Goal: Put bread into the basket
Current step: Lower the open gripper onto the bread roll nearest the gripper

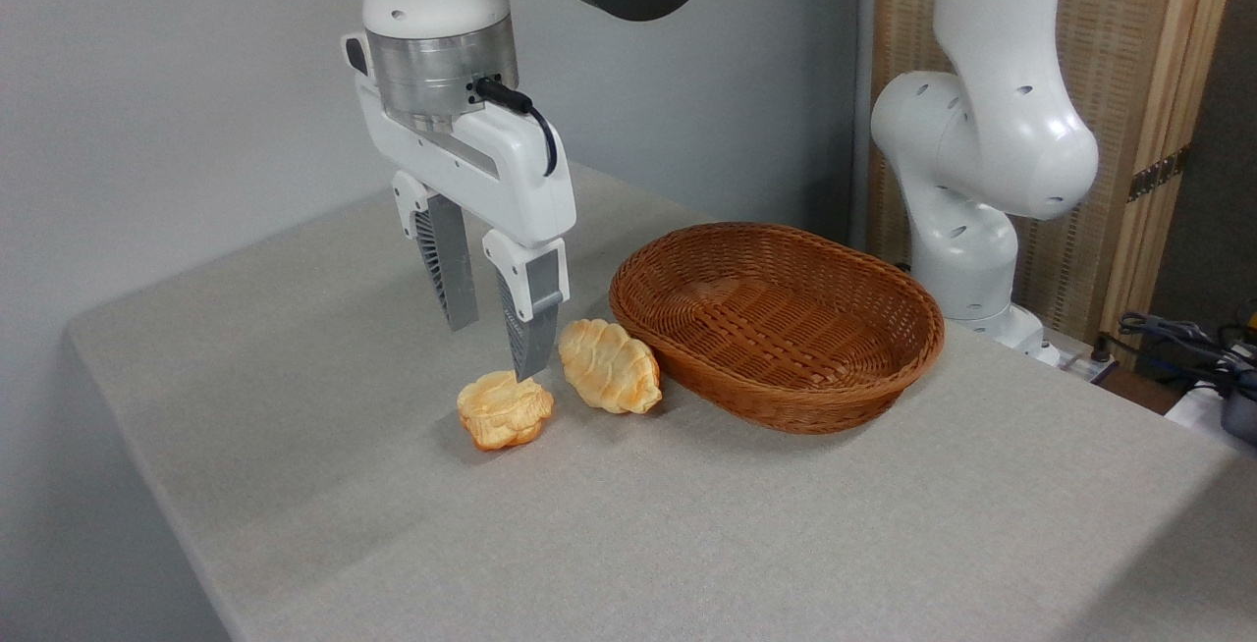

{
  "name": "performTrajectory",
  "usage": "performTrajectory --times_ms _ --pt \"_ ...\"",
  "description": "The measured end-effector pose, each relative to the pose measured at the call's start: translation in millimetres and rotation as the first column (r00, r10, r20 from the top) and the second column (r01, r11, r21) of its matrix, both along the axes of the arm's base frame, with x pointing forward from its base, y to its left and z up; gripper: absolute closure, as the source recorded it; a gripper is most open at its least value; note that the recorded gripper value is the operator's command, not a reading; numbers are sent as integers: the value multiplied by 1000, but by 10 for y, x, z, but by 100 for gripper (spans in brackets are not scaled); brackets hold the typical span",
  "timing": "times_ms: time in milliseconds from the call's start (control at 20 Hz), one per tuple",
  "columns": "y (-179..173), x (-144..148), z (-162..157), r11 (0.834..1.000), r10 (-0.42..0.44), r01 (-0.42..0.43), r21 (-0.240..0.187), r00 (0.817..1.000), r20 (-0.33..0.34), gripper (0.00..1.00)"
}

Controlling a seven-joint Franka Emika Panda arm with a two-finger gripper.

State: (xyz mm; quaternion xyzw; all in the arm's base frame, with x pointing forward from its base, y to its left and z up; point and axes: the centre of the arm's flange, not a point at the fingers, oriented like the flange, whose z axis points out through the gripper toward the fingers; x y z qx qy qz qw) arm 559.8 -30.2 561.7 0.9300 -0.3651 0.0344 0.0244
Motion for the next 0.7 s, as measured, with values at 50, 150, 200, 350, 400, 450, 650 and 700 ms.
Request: performTrajectory --times_ms 50,150,200,350,400,450,650,700 --pt "23 1 0 1000 3 -3 1 1000 0 0" --pt "-19 -1 -35 1000 -10 10 -7 1000 -13 0" --pt "-40 3 -47 1000 -13 12 -13 1000 -15 0" --pt "-155 7 -74 999 -31 31 -25 999 -20 0" --pt "-215 3 -68 999 -42 42 -24 999 -19 0" --pt "-244 1 -64 999 -47 47 -24 999 -18 0" --pt "-310 -13 -70 998 -60 59 -24 998 -25 0" --pt "-310 -15 -71 998 -60 59 -24 998 -26 0"
